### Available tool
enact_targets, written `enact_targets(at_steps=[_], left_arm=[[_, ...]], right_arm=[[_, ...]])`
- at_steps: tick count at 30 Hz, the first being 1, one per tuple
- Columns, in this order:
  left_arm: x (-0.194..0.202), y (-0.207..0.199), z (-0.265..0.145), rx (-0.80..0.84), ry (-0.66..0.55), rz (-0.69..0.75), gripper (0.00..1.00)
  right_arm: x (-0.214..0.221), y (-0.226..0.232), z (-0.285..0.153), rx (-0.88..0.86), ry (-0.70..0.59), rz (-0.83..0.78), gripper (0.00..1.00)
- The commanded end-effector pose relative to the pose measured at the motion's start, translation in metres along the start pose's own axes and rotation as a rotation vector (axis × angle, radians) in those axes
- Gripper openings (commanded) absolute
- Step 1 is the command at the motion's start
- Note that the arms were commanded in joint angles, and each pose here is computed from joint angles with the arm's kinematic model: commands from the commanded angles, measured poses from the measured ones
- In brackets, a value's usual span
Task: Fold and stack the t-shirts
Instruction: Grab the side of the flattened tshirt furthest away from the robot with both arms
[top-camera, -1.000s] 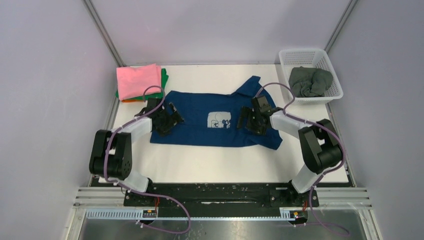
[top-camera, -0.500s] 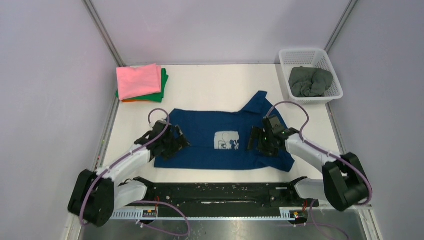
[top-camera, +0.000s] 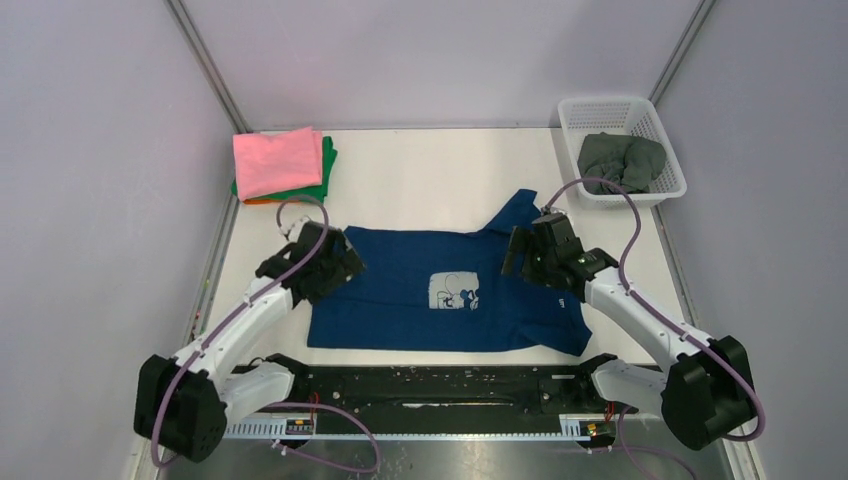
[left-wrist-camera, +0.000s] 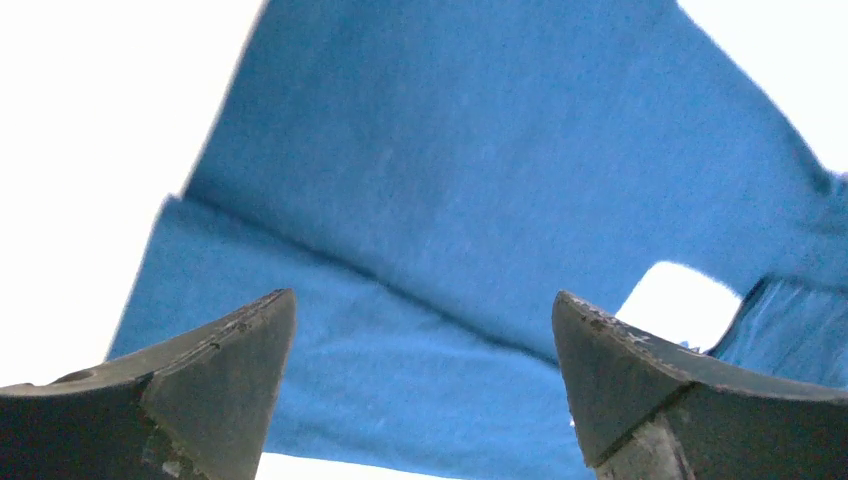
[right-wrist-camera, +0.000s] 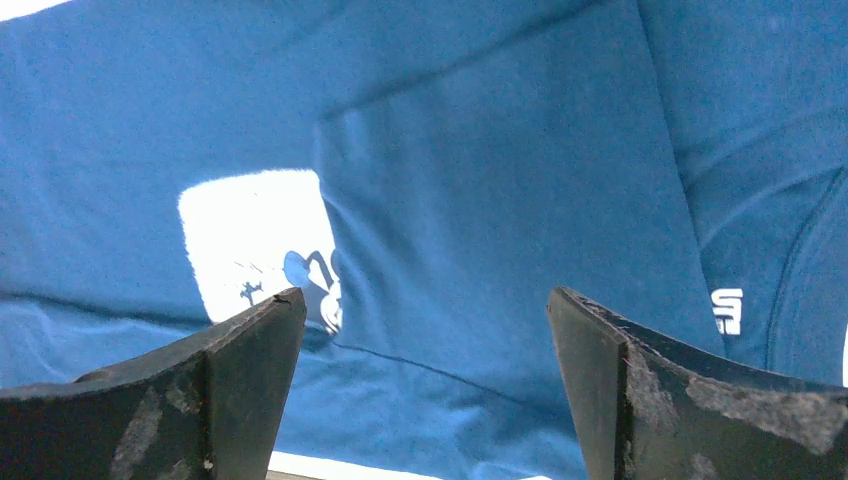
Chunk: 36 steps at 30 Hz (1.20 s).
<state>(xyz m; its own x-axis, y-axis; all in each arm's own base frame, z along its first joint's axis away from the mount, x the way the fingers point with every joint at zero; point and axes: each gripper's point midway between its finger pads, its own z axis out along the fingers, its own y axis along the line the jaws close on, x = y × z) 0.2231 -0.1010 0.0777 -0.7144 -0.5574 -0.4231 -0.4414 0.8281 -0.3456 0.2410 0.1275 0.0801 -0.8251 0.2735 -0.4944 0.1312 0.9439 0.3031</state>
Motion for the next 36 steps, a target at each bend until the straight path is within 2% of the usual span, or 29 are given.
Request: enact_targets(at_steps=[1, 5, 15, 21, 24, 25, 27, 33, 36], left_arm=[[-0.073, 0.004, 0.008, -0.106, -0.189, -0.024, 0.99], [-0.103, 0.008, 0.035, -0.161, -0.158, -0.036, 0.99], [-0.144, -0.039, 0.105, -0.1, 0.001, 0.046, 0.98], [-0.124, -0.063, 0.125, 0.015, 0.145, 0.069, 0.98], [-0.11, -0.06, 0.124, 0.037, 0.184, 0.067, 0.97], [-0.107, -0.06, 0.123, 0.043, 0.192, 0.068, 0.94], [-0.103, -0.062, 0.117, 0.07, 0.195, 0.069, 0.82], [-0.11, -0.059, 0.102, 0.061, 0.144, 0.083, 0.39], [-0.108, -0.057, 0.1, 0.051, 0.139, 0.095, 0.26]], right_arm=[[-0.04, 0.017, 0.001, -0.022, -0.101, 0.043, 0.99], [-0.038, 0.01, 0.006, 0.001, -0.091, 0.025, 1.0], [-0.033, 0.0, 0.015, 0.034, -0.067, -0.011, 0.99], [-0.032, -0.002, 0.02, 0.041, -0.046, -0.005, 0.99], [-0.032, -0.003, 0.019, 0.042, -0.05, -0.004, 0.99], [-0.032, -0.004, 0.019, 0.044, -0.05, -0.002, 0.99], [-0.032, -0.004, 0.02, 0.043, -0.047, -0.001, 1.0], [-0.032, -0.003, 0.019, 0.038, -0.043, 0.001, 1.0], [-0.032, -0.004, 0.019, 0.037, -0.046, 0.002, 0.99]])
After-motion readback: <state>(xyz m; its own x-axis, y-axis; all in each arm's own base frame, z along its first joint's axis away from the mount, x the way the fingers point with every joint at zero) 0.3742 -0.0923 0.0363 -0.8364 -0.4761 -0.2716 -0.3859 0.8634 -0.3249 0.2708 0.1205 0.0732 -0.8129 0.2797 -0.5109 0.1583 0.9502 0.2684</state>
